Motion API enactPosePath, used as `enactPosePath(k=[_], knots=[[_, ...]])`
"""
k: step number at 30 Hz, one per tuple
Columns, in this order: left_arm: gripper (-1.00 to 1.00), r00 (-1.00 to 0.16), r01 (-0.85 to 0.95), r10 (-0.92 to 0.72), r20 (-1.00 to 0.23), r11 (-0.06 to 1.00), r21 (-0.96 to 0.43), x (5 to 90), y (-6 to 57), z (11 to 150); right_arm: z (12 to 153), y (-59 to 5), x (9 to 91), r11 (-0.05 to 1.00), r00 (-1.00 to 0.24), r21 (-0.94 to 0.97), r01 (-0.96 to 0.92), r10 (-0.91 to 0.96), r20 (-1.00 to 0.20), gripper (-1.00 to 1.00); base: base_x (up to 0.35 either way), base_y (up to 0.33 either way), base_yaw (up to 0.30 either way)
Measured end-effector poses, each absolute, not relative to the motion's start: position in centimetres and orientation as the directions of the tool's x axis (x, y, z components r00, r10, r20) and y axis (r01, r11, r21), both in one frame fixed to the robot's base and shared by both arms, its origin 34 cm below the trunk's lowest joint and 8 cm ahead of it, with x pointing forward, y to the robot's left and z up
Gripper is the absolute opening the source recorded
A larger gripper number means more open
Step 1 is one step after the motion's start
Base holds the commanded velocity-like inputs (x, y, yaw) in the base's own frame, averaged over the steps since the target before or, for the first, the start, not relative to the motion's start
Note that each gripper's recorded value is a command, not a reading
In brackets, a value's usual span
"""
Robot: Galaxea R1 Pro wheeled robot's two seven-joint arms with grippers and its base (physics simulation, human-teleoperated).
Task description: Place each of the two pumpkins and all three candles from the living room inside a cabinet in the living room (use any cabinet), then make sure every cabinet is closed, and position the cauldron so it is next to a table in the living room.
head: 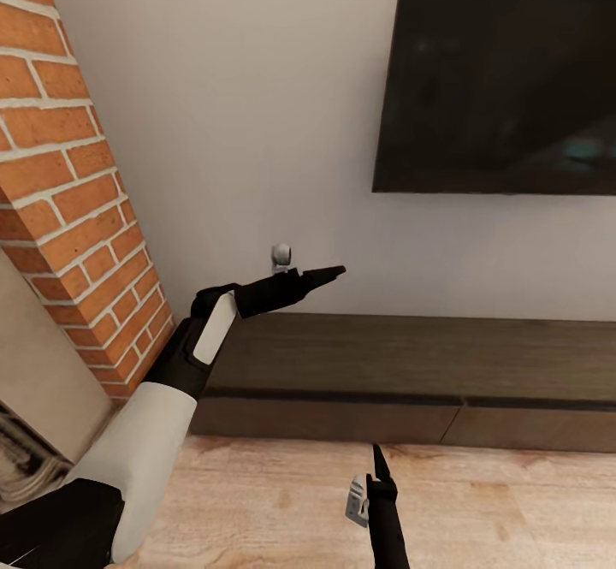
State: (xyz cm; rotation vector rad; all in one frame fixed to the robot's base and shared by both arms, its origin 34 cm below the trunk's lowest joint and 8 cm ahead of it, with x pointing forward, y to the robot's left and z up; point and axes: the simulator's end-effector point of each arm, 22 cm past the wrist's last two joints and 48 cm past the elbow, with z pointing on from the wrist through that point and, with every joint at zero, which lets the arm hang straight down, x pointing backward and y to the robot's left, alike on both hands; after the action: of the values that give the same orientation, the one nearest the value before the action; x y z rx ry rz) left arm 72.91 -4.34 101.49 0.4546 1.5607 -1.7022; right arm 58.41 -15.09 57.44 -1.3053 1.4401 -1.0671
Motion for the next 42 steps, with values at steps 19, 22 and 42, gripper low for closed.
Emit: enactPosePath(k=[19,22,42], knots=[[1.0,-0.643,0.735,-0.294,-0.707,0.024,-0.678,72.1,-4.4,98.1,54.0,-15.0,58.1,0.079,-0.044,-0.972,-0.219,-0.997,-0.071,1.0,0.0,0.0,0.0],[1.0,-0.643,0.735,-0.294,-0.707,0.023,-0.678,72.0,-4.4,97.5,53.5,-14.9,58.0,0.08,-0.042,-0.973,-0.216,-0.996,-0.072,1.0,0.0,0.0,0.0],[1.0,-0.644,0.733,-0.294,-0.706,0.026,-0.68,71.4,-4.4,93.3,49.7,-15.0,57.5,0.081,-0.045,-0.975,-0.207,-0.996,-0.073,1.0,0.0,0.0,0.0]])
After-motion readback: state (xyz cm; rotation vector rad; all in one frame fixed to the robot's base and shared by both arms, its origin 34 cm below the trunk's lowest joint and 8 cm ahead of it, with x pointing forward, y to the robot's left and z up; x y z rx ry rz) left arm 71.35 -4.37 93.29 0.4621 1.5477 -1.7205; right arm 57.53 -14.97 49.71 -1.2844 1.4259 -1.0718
